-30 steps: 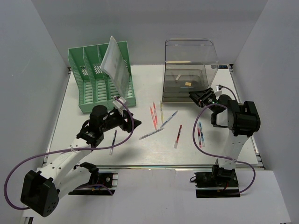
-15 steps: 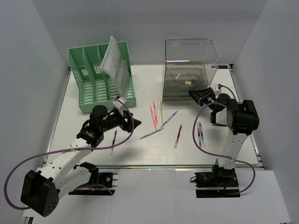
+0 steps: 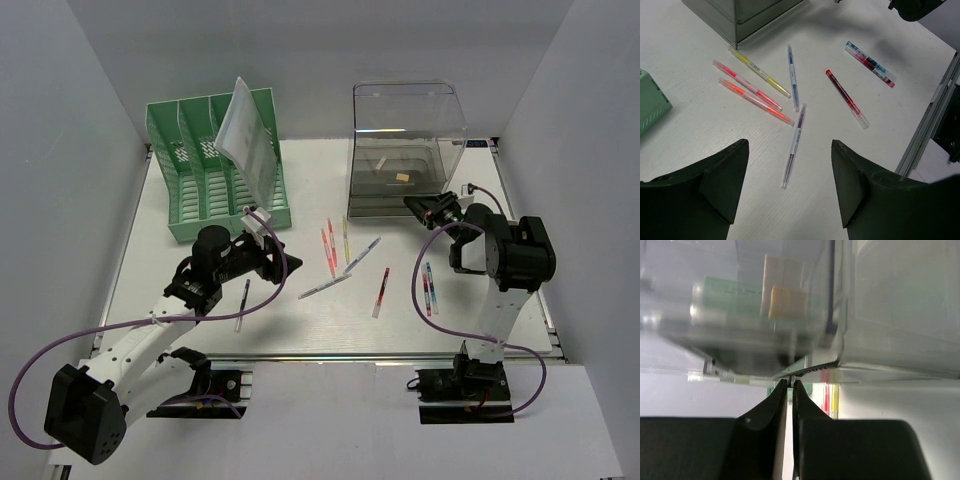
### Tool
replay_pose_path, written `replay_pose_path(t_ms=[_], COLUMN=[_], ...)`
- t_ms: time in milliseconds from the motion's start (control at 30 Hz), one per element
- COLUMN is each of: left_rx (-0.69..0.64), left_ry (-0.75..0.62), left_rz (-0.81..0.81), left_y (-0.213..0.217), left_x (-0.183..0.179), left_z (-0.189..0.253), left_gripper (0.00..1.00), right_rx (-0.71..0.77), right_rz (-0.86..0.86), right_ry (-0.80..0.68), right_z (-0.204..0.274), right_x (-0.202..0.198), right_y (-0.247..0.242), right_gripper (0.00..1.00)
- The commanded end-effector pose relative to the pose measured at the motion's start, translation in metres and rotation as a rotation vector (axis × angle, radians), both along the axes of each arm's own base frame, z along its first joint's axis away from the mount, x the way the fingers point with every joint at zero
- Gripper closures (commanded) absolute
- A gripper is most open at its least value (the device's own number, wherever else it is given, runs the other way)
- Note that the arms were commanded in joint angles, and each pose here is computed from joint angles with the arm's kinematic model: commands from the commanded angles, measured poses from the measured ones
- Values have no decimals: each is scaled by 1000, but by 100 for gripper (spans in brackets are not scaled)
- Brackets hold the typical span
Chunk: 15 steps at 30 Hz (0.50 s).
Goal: Organize the desk
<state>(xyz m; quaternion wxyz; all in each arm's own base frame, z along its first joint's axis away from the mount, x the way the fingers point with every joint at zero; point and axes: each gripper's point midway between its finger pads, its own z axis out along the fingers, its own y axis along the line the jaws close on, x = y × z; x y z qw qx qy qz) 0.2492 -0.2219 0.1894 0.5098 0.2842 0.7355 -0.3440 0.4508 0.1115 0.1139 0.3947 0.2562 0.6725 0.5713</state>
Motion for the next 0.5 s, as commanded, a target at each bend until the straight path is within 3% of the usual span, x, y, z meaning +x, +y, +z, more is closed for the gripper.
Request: replay_pose_path(t_ms=[0,467], left_rx=[-1,-12], left_ry=[-2,-9], left_rz=[-14,-17], left_y=[-1,-1], left_x=[-4,-6], left_z=[-2,1], left_gripper=[23,23], right_rx=[-35,-92], right_rz=[-19,-4], right_ry=[-162,-182], right_z=[37,53], right_x=[-8,-32], right_y=[-4,-1], right_gripper=[95,95])
